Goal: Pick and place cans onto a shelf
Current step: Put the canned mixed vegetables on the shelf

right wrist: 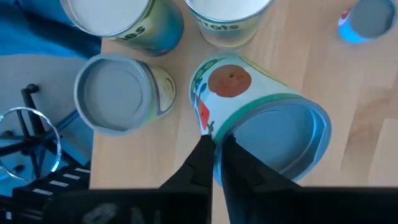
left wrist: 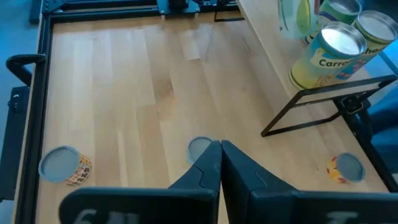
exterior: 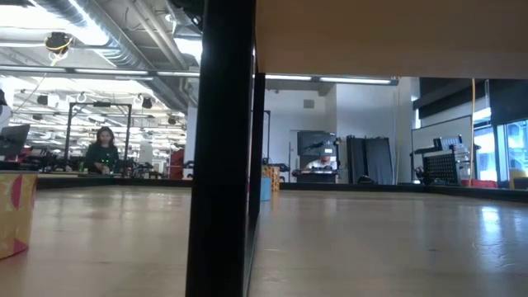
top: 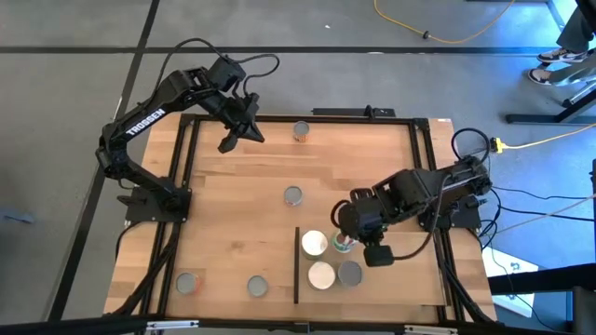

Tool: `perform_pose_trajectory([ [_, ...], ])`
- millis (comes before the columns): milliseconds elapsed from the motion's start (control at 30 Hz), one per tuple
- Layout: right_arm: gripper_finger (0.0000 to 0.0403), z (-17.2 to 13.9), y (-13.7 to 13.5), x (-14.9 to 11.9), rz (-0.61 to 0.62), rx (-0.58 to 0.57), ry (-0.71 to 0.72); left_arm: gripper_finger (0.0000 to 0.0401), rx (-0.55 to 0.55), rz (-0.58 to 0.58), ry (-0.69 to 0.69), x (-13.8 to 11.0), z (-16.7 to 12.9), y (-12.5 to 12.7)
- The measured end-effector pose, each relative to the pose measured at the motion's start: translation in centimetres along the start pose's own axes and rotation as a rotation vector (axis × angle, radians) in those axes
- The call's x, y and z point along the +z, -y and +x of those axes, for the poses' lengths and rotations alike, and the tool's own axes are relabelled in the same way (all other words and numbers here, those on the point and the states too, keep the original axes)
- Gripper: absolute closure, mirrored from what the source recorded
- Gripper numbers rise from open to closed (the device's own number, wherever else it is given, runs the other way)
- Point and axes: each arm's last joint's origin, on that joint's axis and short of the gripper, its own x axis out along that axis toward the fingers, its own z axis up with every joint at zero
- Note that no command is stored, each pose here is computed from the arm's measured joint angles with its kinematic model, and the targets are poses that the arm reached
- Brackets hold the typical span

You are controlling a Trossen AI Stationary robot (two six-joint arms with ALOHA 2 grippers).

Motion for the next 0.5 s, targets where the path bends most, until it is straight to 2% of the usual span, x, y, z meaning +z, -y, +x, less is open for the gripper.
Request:
perform_pose_trajectory([
  [167, 0.0386, 0.4, -0.1, 0.2, 0.006, 0.003, -0.012, 0.0401, 0.001, -0.004, 0.002, 0.0, 0.0, 0.0],
  [367, 0.0386, 2.9, 0.1, 0.0, 0.033, -0.001, -0.113, 0.0401, 0.002, 0.003, 0.005, 0.0, 0.0, 0.0],
  [500, 0.0386, 3.5, 0.2, -0.2, 0.033, 0.001, -0.138, 0.0401, 0.002, 0.005, 0.005, 0.0, 0.0, 0.0],
])
